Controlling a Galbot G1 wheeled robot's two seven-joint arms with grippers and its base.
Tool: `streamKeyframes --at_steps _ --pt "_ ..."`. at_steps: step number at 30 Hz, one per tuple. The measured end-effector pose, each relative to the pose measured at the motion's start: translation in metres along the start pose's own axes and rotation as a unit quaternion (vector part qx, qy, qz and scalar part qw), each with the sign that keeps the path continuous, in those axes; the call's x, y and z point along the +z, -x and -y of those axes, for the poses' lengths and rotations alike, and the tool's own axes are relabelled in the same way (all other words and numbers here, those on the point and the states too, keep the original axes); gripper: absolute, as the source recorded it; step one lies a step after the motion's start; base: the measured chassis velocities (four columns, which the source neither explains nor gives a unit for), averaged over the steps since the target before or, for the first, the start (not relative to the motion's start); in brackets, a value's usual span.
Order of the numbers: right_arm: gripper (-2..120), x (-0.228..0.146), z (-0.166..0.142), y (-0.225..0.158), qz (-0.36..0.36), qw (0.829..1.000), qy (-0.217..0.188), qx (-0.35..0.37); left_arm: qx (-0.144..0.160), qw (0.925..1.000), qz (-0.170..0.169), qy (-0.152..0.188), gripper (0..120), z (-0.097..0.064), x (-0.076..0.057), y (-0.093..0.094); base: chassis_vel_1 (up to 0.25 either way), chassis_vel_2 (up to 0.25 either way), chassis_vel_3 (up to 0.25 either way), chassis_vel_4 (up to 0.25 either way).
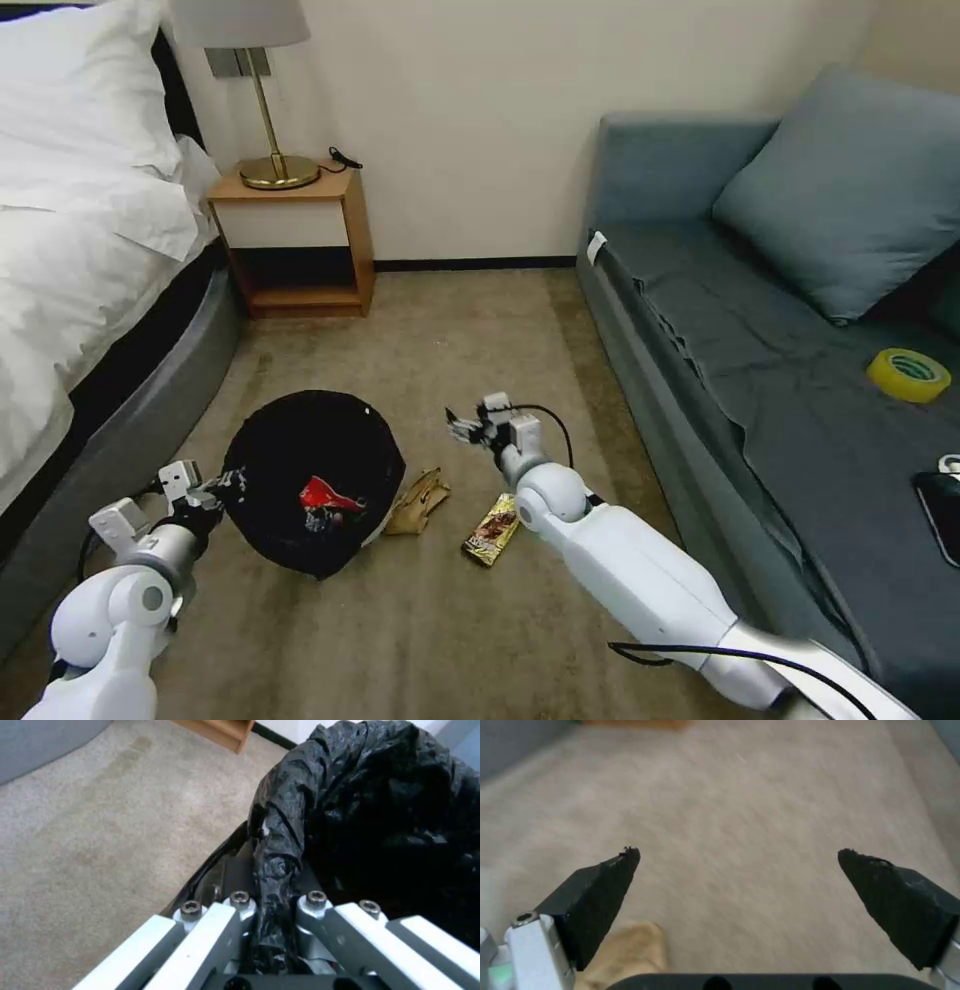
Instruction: Pick up the trash bin, then pick up the garbage on the floor and place it into the trash bin.
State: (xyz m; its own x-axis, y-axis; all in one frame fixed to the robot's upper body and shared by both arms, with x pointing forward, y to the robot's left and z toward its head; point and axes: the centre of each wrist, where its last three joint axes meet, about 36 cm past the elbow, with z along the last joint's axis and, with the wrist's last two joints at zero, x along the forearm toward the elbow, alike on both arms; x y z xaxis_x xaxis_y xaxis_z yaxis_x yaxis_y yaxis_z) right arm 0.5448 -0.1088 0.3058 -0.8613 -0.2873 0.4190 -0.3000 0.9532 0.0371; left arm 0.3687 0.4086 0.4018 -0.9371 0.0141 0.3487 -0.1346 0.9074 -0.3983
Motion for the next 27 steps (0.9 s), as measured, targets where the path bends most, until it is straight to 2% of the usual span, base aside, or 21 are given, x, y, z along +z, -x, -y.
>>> streamKeyframes --at_steps 2,3,7,8,10,12,13,17,20,27 --pt "100 0.015 0.018 0.008 -0.059 0.997 0.038 0.023 0.001 1.0 -0.002 0.001 4 -0.004 0.001 -0.003 0.0 0.0 0.0 0.0" --pt "100 0.015 0.018 0.008 -0.059 0.997 0.038 0.023 0.001 1.0 -0.002 0.001 4 -0.004 0.001 -0.003 0.0 0.0 0.0 0.0" --pt "100 0.027 0.039 0.014 -0.128 0.984 0.115 0.046 -0.003 1.0 -0.001 0.001 4 -0.011 0.001 -0.007 0.0 0.0 0.0 0.0" --pt "100 0.027 0.039 0.014 -0.128 0.984 0.115 0.046 -0.003 1.0 -0.001 0.001 4 -0.011 0.001 -0.007 0.0 0.0 0.0 0.0" --pt "100 0.027 0.05 0.014 -0.166 0.969 0.177 0.049 -0.005 1.0 -0.001 0.001 4 -0.015 0.001 -0.008 0.0 0.0 0.0 0.0" --pt "100 0.027 0.058 0.014 -0.182 0.958 0.216 0.051 -0.006 1.0 -0.001 0.0 4 -0.019 0.002 -0.008 0.0 0.0 0.0 0.0" --pt "100 0.027 0.058 0.014 -0.182 0.958 0.216 0.051 -0.006 1.0 -0.001 0.0 4 -0.019 0.002 -0.008 0.0 0.0 0.0 0.0" --pt "100 0.034 0.071 0.015 -0.202 0.944 0.258 0.049 -0.01 0.9999 -0.004 -0.002 4 -0.023 0.006 -0.006 0.0 0.0 0.0 0.0" --pt "100 0.039 0.073 0.016 -0.208 0.94 0.268 0.047 -0.01 0.9999 -0.005 -0.003 4 -0.023 0.008 -0.005 0.0 0.0 0.0 0.0" --pt "100 0.053 0.071 0.022 -0.222 0.937 0.264 0.044 -0.013 0.9999 -0.007 -0.006 4 -0.024 0.012 -0.002 0.0 0.0 0.0 0.0"
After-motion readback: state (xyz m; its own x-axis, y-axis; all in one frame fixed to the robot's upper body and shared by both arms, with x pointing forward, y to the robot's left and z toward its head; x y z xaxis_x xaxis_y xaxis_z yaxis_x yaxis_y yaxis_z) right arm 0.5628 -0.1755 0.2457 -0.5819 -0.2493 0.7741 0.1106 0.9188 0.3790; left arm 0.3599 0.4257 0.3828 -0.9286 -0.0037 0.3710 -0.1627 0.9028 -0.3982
